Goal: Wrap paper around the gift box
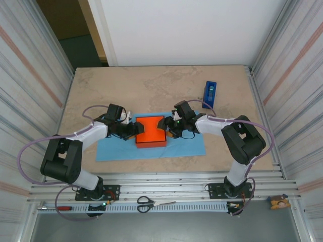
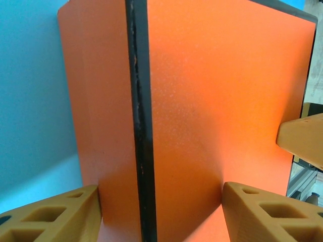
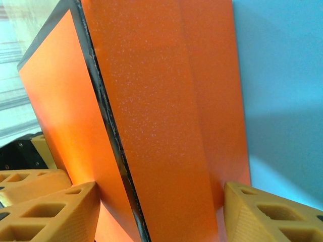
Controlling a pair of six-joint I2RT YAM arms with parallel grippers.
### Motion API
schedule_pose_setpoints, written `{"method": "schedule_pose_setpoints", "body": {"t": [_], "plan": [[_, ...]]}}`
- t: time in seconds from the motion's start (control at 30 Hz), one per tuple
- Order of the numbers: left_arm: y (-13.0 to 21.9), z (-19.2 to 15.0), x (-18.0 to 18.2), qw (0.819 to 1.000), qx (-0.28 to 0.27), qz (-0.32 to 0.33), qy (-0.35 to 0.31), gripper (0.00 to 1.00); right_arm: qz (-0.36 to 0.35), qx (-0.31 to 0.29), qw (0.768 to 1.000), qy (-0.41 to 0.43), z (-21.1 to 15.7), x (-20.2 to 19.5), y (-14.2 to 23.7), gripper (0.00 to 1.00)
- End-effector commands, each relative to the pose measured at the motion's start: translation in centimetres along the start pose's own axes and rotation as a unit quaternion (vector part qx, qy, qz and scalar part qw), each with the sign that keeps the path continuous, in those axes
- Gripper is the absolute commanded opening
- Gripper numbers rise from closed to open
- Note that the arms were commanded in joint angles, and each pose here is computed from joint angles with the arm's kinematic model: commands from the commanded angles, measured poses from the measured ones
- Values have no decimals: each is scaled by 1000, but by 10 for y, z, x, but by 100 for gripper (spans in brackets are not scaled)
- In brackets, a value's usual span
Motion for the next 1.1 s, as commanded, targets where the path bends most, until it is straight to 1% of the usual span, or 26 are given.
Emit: {"method": "schedule_pose_setpoints", "body": {"t": [0.0, 0.03, 0.07, 0.2, 0.3, 0.43, 0.53, 0.6, 0.67, 0.8, 0.93, 1.07], "plan": [[-1, 6, -4, 1000, -4, -6, -6, 66, 12, -4, 1000, 0, -4, 11, 4, 66], [0, 6, -4, 1000, -4, -2, -6, 68, 8, -12, 1000, 4, -1, 11, 9, 69], [2, 7, -4, 1000, -6, 4, -7, 71, 3, -22, 1000, 7, 2, 9, 14, 70], [18, 12, -11, 999, -27, 14, -21, 83, -7, -64, 997, 38, 17, 11, 51, 79], [32, 17, -17, 998, -48, 20, -32, 89, -42, -95, 994, 42, 26, -7, 81, 81], [46, 18, -24, 997, -66, 21, -41, 91, -74, -117, 990, -16, 38, -62, 115, 77], [54, 13, -23, 996, -72, 30, -44, 91, -83, -126, 987, -58, 38, -100, 136, 72], [56, 8, -21, 996, -76, 33, -46, 91, -83, -124, 986, -74, 34, -116, 146, 69], [57, 3, -18, 996, -76, 37, -42, 91, -98, -119, 984, -90, 30, -132, 152, 67], [58, -3, -15, 996, -77, 39, -38, 91, -134, -110, 980, -99, 19, -151, 152, 68], [58, -8, -13, 996, -77, 40, -35, 91, -135, -98, 981, -99, 15, -157, 145, 67], [58, -9, -12, 996, -75, 41, -36, 91, -136, -91, 982, -93, 15, -154, 138, 66]]}}
Point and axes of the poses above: each hand's point on the last joint's axis, 136 mm out from that joint toward the fingers, its own y axis back along the fingers, its own x axis along the line the jaws close on, z = x × y, the point moved 2 cm from there along y, back along the fingers, and after that the axes turned 8 degrees about -y, right-handed, at the moved point
